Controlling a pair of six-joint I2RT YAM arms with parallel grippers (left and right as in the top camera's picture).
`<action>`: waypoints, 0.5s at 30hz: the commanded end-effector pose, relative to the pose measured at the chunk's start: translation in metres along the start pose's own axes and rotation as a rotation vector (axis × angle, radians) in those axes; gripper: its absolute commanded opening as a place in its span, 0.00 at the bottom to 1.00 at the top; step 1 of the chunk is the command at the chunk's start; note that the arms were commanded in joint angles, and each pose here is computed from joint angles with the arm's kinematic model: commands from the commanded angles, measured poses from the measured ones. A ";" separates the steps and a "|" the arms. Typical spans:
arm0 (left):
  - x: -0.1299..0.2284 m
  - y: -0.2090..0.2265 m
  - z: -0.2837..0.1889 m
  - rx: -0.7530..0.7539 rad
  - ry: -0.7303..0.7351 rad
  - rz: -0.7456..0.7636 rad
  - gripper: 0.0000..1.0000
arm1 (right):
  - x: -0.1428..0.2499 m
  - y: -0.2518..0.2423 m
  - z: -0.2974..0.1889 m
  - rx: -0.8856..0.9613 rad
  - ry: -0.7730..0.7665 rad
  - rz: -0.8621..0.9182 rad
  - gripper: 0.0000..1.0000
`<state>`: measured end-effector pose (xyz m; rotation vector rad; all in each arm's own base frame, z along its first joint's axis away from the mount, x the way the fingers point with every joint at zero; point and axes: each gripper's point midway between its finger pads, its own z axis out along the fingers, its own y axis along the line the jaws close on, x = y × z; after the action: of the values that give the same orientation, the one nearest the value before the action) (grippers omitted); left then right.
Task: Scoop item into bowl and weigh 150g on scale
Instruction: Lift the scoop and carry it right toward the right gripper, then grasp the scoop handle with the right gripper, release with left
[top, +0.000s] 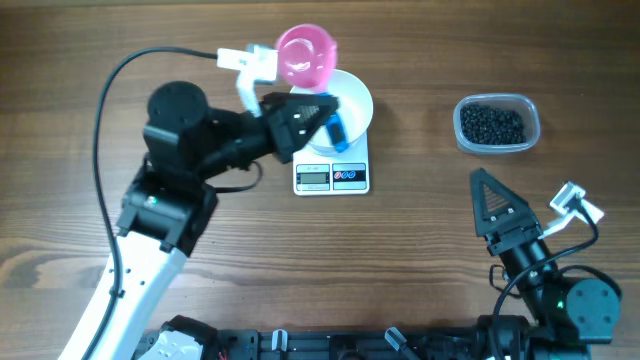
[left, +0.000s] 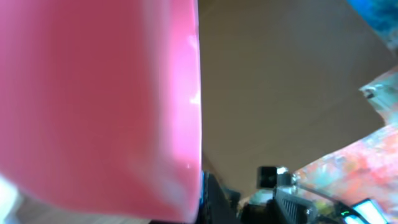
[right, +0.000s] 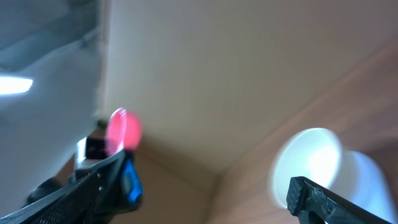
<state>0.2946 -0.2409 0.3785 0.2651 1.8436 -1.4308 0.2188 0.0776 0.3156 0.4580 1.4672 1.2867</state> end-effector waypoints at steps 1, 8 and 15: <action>-0.001 -0.003 0.026 -0.050 -0.100 -0.292 0.04 | 0.018 0.021 0.008 -0.084 0.168 0.242 1.00; 0.032 -0.039 0.082 -0.046 -0.217 -0.352 0.04 | 0.028 0.049 0.008 -0.188 0.296 0.355 0.83; 0.067 -0.047 0.103 -0.035 -0.132 -0.419 0.04 | 0.023 0.053 0.008 -0.202 0.267 0.360 0.73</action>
<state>0.2693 -0.3647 0.3587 -0.2171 1.8917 -1.6338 0.1996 0.1193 0.3466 0.4311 1.5114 1.8138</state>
